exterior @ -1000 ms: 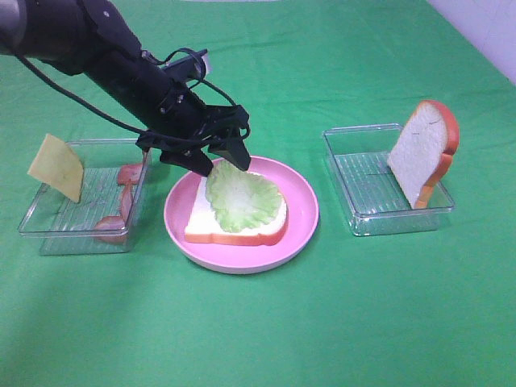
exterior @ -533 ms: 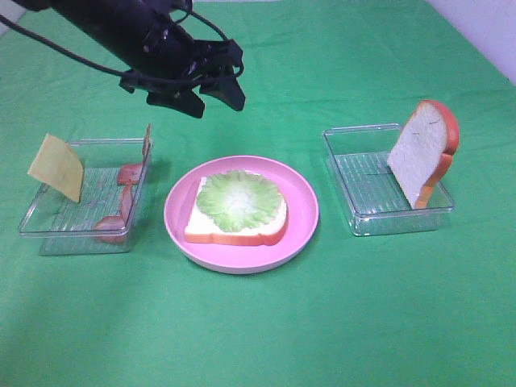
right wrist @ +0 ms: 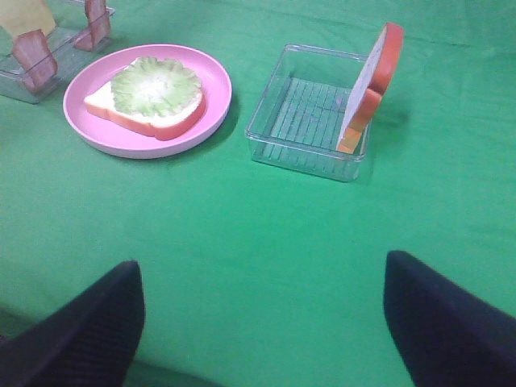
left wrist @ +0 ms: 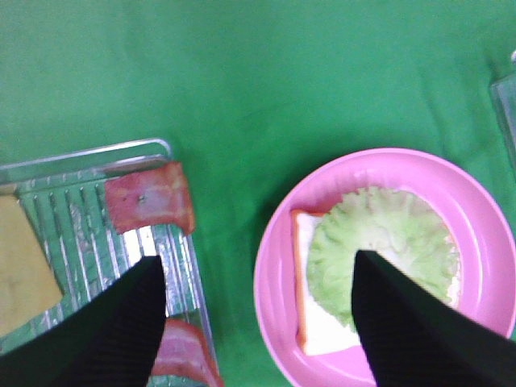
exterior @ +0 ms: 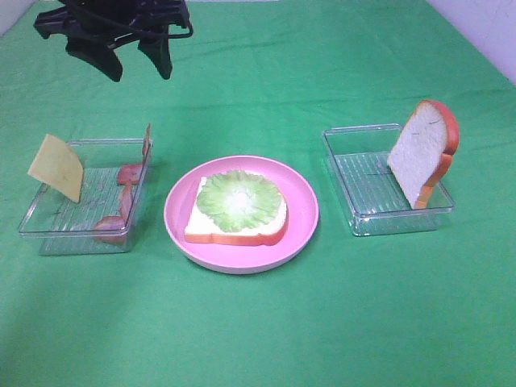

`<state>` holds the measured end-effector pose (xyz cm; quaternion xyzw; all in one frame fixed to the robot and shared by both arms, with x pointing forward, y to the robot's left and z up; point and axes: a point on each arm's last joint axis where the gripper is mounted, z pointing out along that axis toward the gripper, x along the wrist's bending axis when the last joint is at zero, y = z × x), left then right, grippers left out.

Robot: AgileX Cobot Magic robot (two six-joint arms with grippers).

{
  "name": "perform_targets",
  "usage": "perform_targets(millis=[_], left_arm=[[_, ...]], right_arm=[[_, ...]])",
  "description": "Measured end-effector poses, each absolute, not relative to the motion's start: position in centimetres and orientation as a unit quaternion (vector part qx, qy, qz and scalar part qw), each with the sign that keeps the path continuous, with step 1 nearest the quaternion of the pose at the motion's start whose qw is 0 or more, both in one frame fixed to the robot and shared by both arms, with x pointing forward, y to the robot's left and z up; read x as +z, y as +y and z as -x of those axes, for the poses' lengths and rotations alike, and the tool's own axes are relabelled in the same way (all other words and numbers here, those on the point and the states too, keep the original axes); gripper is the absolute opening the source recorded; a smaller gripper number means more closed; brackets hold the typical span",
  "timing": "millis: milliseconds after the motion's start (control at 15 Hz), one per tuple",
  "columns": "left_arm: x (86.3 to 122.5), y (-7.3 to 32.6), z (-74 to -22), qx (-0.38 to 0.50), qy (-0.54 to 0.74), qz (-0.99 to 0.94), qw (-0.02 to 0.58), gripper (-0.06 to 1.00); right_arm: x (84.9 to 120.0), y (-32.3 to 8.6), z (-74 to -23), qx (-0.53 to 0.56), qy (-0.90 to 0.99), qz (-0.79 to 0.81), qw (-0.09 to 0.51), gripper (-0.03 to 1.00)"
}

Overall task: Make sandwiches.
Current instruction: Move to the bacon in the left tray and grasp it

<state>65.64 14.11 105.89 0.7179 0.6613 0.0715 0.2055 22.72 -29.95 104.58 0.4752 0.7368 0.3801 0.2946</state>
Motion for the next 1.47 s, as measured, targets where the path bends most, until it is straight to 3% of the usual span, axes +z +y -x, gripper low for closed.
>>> perform_targets(millis=[333,533,1267,1467], left_arm=[[102.2,15.7,-67.2,0.072,0.699,-0.697,0.145,0.63],[98.0,15.7,-68.5,0.082,0.705,-0.696,0.107,0.63],[94.4,14.9,-69.6,0.064,0.712,-0.688,0.125,0.60],[94.0,14.8,-69.7,0.059,0.713,-0.687,0.123,0.52]], right_arm=[[104.6,-30.0,-22.7,0.380,0.737,-0.475,0.295,0.75],[104.6,-30.0,-22.7,0.380,0.737,-0.475,0.295,0.75],[104.6,-30.0,-22.7,0.380,0.737,-0.475,0.295,0.75],[104.6,-30.0,-22.7,0.380,0.737,-0.475,0.295,0.75]])
